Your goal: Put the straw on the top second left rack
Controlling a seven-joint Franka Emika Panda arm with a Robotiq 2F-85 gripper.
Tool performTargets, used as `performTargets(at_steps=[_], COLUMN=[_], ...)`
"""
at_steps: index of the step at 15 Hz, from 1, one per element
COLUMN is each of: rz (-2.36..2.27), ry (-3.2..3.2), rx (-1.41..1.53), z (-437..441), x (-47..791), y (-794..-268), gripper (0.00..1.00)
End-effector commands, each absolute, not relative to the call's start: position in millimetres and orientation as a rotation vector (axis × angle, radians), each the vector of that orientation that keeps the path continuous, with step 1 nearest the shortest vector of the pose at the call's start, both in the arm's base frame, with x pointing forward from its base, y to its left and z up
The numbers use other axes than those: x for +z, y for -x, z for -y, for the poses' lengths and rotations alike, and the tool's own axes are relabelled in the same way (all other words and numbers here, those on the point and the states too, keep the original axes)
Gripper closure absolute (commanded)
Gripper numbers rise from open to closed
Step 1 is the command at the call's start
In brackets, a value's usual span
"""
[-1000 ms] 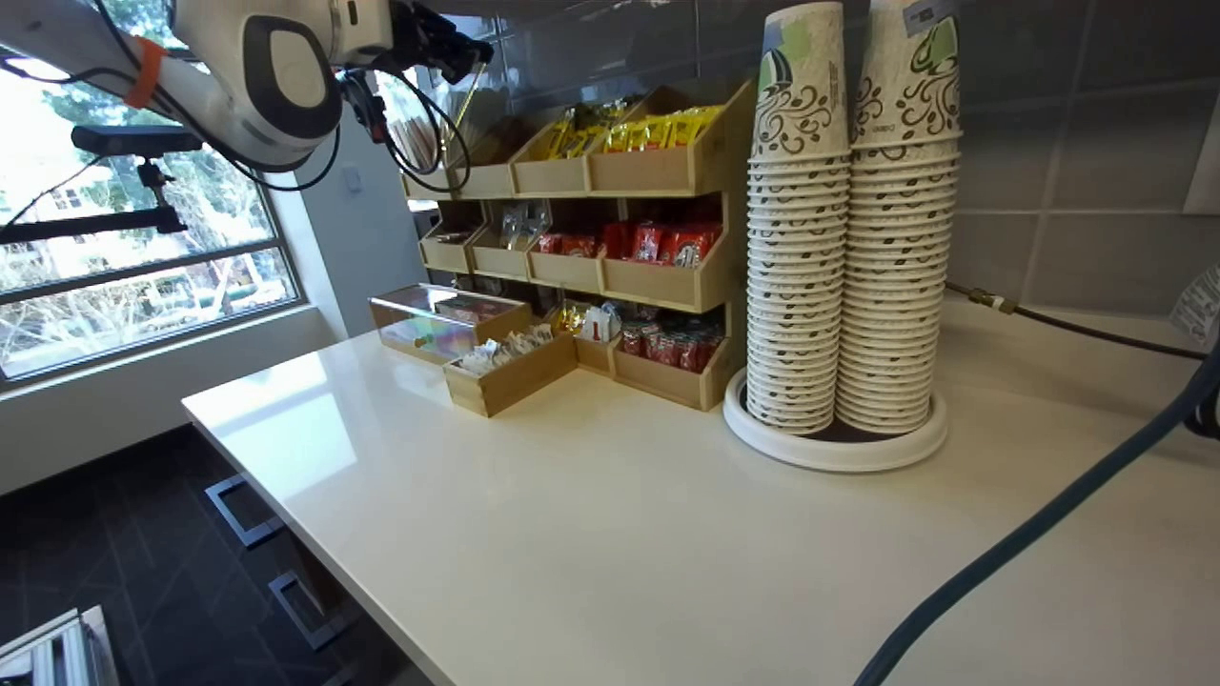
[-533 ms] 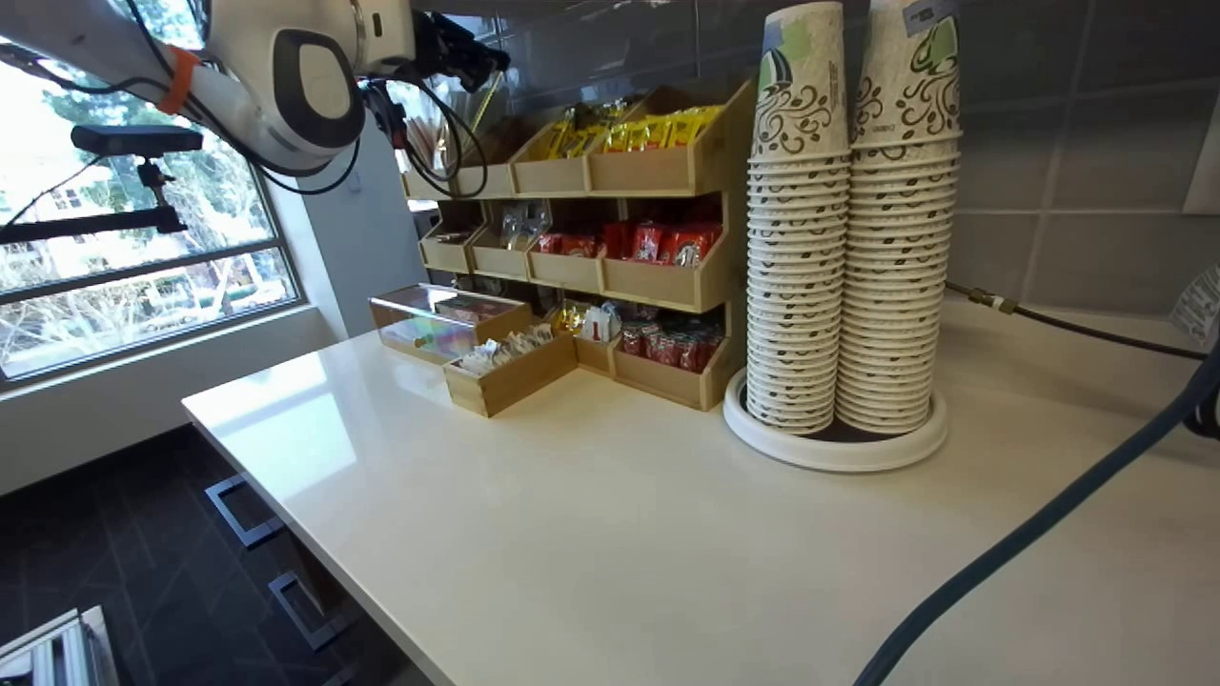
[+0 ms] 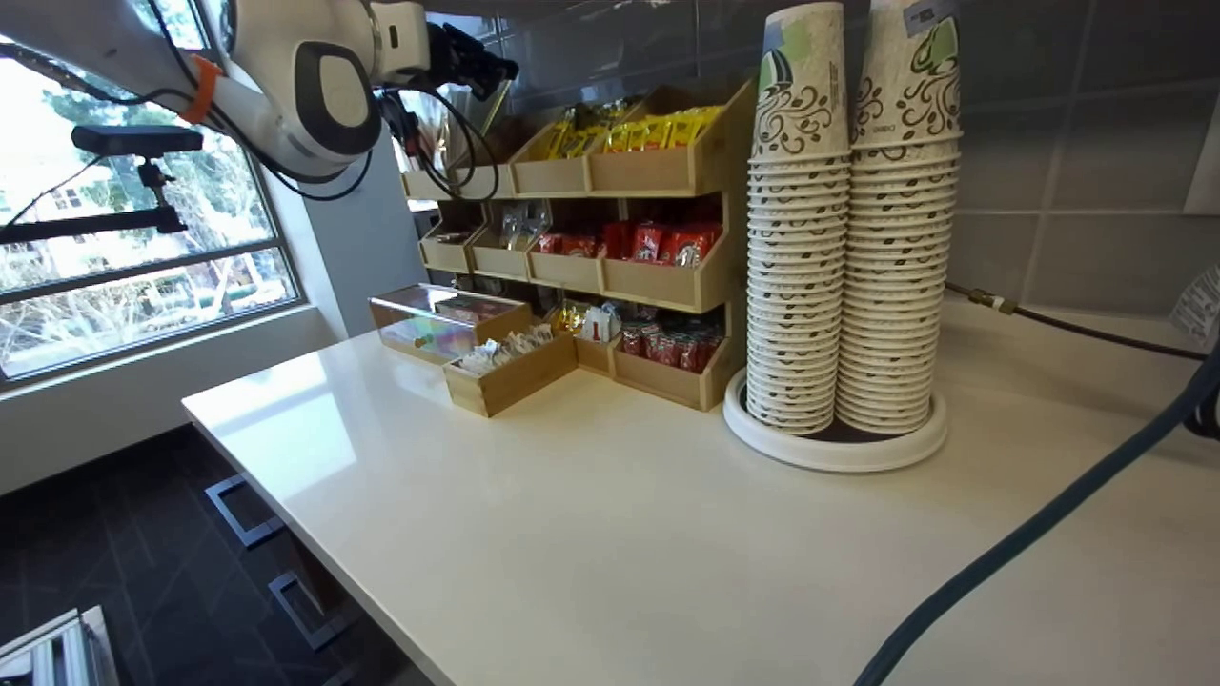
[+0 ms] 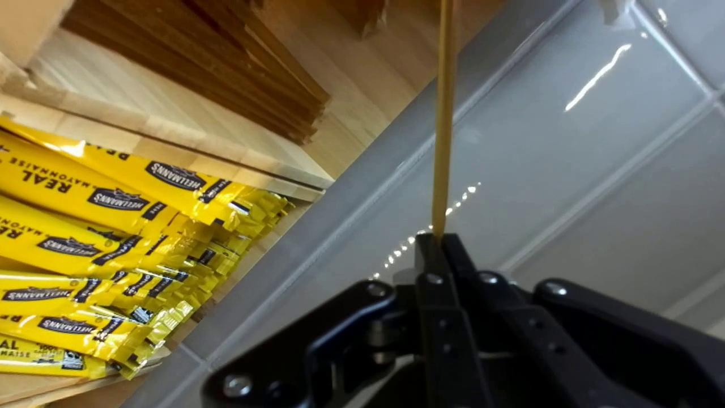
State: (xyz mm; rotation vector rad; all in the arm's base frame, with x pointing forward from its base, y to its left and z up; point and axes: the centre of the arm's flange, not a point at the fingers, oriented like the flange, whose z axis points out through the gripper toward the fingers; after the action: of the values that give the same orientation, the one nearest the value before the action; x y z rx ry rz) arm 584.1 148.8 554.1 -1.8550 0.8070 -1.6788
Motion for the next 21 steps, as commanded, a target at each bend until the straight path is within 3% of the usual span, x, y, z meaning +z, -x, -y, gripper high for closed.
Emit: performTargets(at_steps=[1,16,17,18,21], rz=[-0.777,-0.743,-0.742,-0.743,-0.74], ry=[1.847,1.919,1.921,1.922,1.924], rx=[-1.729,-1.712,-1.711,-1.708,-1.709], z=[-153.4,-158.3,-158.6,-158.5,-158.3], x=[550.4,537.0,536.4,536.5,537.3], y=[-599.6,-602.4,-602.3,-602.5,-602.2], gripper=[0.99,0.99,0.81,0.71,0.5])
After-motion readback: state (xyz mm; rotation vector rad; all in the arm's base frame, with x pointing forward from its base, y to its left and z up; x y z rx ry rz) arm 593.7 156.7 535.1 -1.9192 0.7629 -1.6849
